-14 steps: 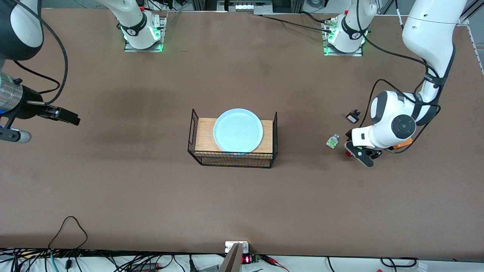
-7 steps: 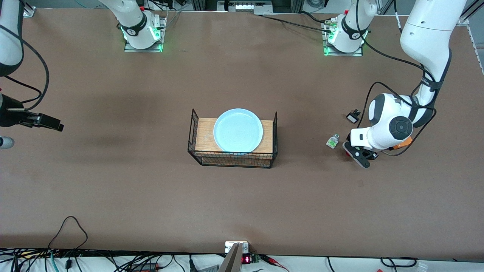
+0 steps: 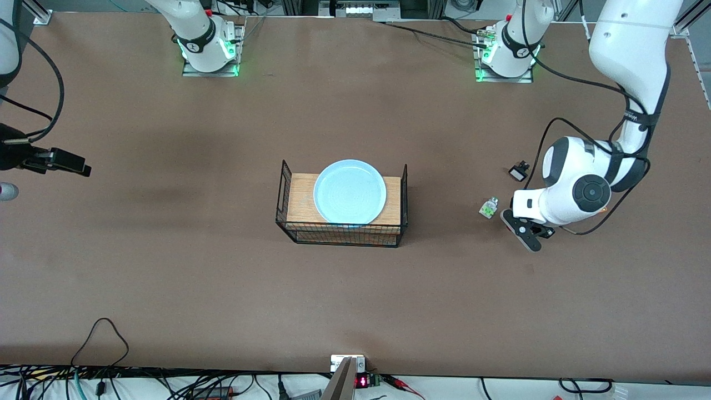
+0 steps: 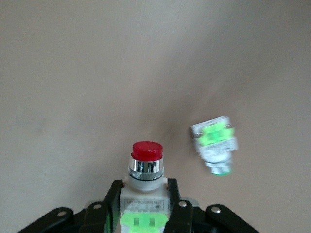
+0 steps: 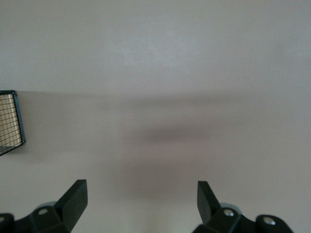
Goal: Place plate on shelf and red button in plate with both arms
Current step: 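Grasp the red-capped button switch with the left gripper and lift, then carry the red button onto the plate with the left gripper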
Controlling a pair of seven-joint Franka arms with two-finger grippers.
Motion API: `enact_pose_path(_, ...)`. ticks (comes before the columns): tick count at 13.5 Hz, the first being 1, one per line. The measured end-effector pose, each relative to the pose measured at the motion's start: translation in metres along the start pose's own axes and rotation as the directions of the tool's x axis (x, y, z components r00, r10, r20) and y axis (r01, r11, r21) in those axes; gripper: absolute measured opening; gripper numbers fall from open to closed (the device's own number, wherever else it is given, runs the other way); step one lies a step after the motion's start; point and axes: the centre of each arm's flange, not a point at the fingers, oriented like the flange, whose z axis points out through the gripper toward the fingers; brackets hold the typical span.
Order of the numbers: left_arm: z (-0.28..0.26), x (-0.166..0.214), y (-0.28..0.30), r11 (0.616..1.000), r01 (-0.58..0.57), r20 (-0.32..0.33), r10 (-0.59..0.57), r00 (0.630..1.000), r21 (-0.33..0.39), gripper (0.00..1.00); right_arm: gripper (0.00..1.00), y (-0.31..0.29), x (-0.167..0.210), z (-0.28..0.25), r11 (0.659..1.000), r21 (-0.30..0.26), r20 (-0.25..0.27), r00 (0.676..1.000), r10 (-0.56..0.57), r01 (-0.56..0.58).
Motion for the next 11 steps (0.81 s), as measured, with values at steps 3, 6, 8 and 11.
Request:
enact_pose_path(3, -0.098, 0.047, 0.049, 0.996, 0.089, 0.034, -0.089, 0.995, 0.011, 0.41, 1.00, -0.004, 0.001, 0.004, 1.000, 0.002, 0.002, 1.000, 0.006, -0.006)
enact_pose_path(6, -0.169, 0.092, 0.122, 0.977, 0.203, 0.004, -0.203, 0.979, -0.057, 0.41, 1.00, -0.007, 0.000, 0.004, 0.999, 0.003, 0.001, 0.999, 0.032, -0.032)
enact_pose_path(8, -0.204, 0.118, 0.174, 0.959, 0.267, -0.044, -0.272, 0.961, -0.099, 0.41, 1.00, -0.005, -0.003, 0.005, 0.999, 0.005, -0.010, 0.999, 0.034, -0.034)
enact_pose_path(11, -0.219, 0.157, 0.251, 0.915, 0.384, -0.059, -0.393, 0.918, -0.127, 0.41, 1.00, -0.001, -0.019, 0.013, 0.999, 0.015, -0.044, 0.998, 0.038, -0.037)
